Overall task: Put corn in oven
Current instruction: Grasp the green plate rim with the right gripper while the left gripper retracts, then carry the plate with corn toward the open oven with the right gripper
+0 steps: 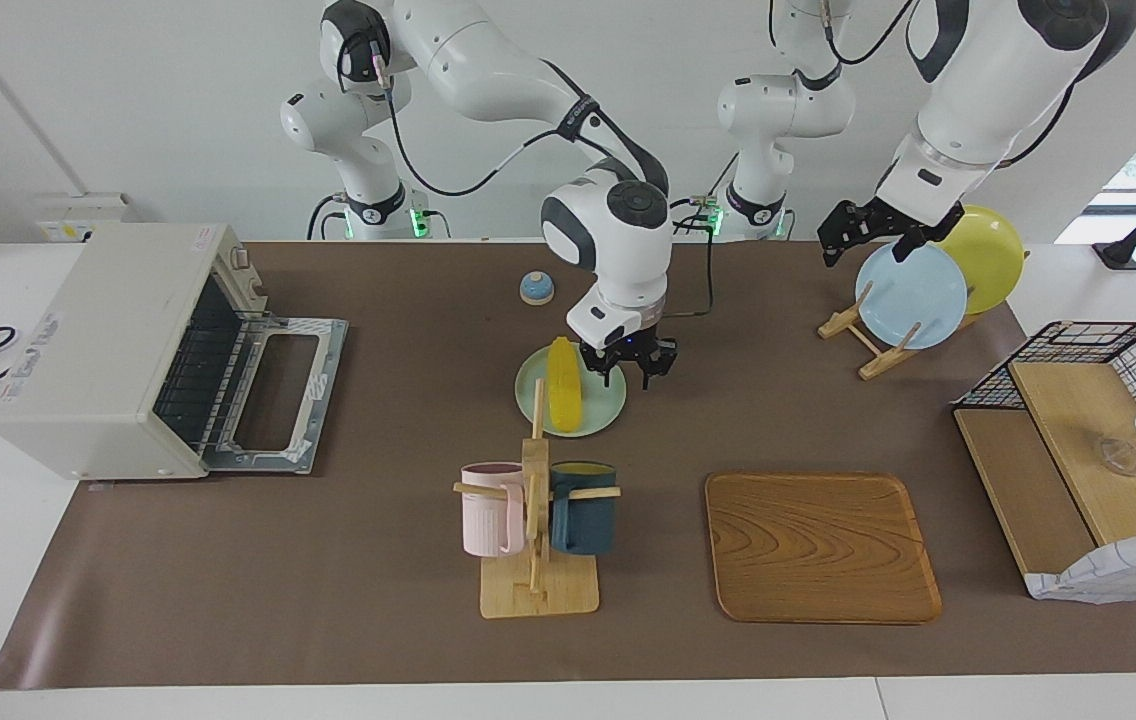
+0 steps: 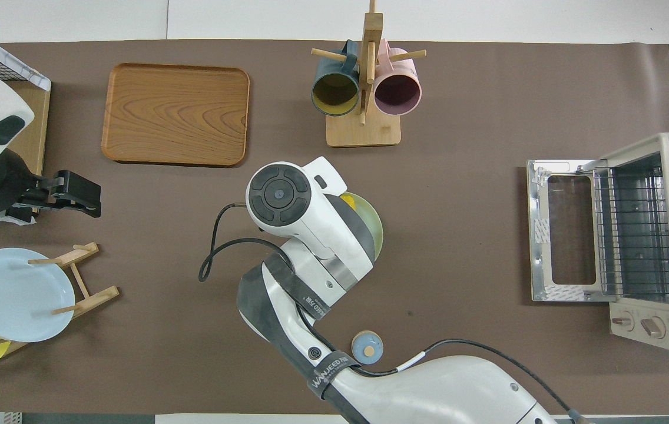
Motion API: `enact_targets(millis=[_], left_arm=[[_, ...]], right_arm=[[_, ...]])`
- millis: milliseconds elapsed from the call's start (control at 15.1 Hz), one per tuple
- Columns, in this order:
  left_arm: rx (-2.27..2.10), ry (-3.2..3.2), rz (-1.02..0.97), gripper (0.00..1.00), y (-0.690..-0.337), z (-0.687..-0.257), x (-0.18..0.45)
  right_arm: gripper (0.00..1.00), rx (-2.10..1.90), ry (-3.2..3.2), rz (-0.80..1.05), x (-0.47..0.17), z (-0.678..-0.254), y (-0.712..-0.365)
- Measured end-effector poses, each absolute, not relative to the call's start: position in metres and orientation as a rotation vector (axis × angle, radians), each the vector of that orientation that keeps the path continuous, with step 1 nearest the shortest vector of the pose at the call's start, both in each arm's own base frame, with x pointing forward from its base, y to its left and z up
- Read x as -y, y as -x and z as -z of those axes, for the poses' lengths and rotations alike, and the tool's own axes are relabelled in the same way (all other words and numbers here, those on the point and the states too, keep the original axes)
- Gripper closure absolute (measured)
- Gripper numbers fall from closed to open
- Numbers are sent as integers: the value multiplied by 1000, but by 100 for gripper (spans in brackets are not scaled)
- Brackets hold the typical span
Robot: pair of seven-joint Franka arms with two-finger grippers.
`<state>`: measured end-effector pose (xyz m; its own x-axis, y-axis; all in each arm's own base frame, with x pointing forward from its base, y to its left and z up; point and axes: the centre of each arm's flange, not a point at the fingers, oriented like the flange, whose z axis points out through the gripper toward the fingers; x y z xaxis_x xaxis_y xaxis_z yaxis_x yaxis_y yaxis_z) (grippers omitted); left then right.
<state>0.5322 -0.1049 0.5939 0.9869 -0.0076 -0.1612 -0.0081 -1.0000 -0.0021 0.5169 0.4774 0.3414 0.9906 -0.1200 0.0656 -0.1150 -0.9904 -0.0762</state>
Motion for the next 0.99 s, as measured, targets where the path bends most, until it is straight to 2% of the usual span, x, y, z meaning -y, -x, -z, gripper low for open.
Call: enact_targets(millis=[198,396,462,661,859,991], left_arm=[[-17,3129,-254,0,-533,-593,106],[-24,3128,-254,0,-532,-593,109],[-26,3128,-254,0,-532,-592,109],[-29,3128,-254,0,-532,-593,110],[-31,3128,-254,0,-532,-593,111],[-31,3128,-251,0,-532,-593,111]], right_arm=[[40,-151,3078,89,-479,-315,-497],[42,-142,3096,61,-475,-307,-486],[47,-142,3097,58,-473,-307,-485],[81,-141,3100,53,-471,-308,-481],[87,-138,3089,70,-469,-303,-478],[84,-137,3077,87,-467,-295,-474]])
